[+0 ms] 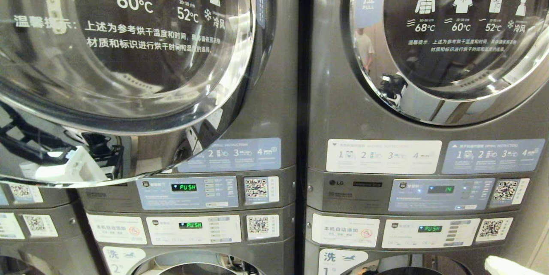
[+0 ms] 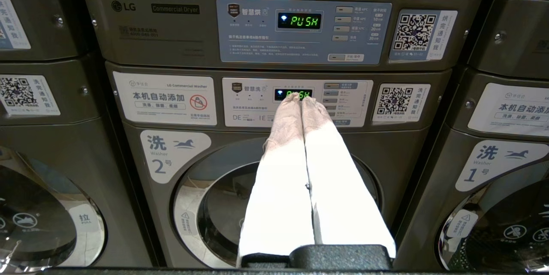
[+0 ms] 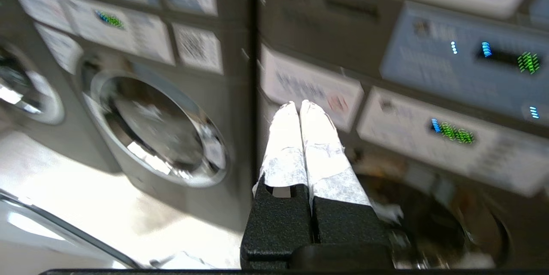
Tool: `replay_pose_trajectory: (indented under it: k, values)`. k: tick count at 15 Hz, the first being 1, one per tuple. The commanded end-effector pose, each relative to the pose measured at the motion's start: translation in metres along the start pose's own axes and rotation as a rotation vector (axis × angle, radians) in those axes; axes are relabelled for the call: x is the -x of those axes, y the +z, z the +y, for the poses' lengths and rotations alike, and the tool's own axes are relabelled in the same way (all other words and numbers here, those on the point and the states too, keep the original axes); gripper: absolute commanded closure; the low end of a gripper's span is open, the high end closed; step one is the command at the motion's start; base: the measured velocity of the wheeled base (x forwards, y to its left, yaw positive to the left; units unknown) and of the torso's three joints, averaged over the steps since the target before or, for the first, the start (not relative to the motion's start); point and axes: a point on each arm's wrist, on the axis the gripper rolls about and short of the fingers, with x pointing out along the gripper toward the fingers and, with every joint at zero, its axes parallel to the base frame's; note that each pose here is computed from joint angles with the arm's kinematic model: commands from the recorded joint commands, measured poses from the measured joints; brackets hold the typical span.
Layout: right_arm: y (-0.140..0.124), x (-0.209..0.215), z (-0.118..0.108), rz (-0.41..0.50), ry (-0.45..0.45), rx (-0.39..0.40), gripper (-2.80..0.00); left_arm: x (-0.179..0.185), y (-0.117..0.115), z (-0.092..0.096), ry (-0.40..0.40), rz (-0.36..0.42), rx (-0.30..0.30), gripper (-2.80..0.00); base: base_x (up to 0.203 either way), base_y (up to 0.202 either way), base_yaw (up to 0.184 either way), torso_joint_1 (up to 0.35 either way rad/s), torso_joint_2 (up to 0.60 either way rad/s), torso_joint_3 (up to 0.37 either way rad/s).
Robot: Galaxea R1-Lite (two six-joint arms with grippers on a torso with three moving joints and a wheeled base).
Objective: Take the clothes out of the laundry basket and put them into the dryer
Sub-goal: Close the dryer
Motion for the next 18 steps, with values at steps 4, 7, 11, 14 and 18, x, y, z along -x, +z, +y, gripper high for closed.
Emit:
replay_pose_trajectory:
  k: [4,7,11,14,18]
  values:
    - [-0.051,0.030,-0.014,0.037,-0.071,0.008,0.00,0.000,0.000,0.000,0.001,0.001,0.000,0.00,0.000,0.000,0.000,0.000,0.00,0.000]
    - [-0.059,0.039,-0.016,0.028,-0.269,-0.083,0.00,0.000,0.000,0.000,0.001,0.001,0.000,0.00,0.000,0.000,0.000,0.000,0.00,0.000]
    - [-0.073,0.060,-0.002,-0.222,-0.302,0.018,0.00,0.000,0.000,0.000,0.000,0.001,0.000,0.00,0.000,0.000,0.000,0.000,0.00,0.000]
    - [-0.077,0.061,-0.001,-0.333,-0.318,0.216,0.00,0.000,0.000,0.000,0.000,0.001,0.000,0.00,0.000,0.000,0.000,0.000,0.00,0.000]
    - [-0.084,0.057,-0.004,-0.304,-0.388,0.100,0.00,0.000,0.000,0.000,0.002,0.001,0.000,0.00,0.000,0.000,0.000,0.000,0.00,0.000]
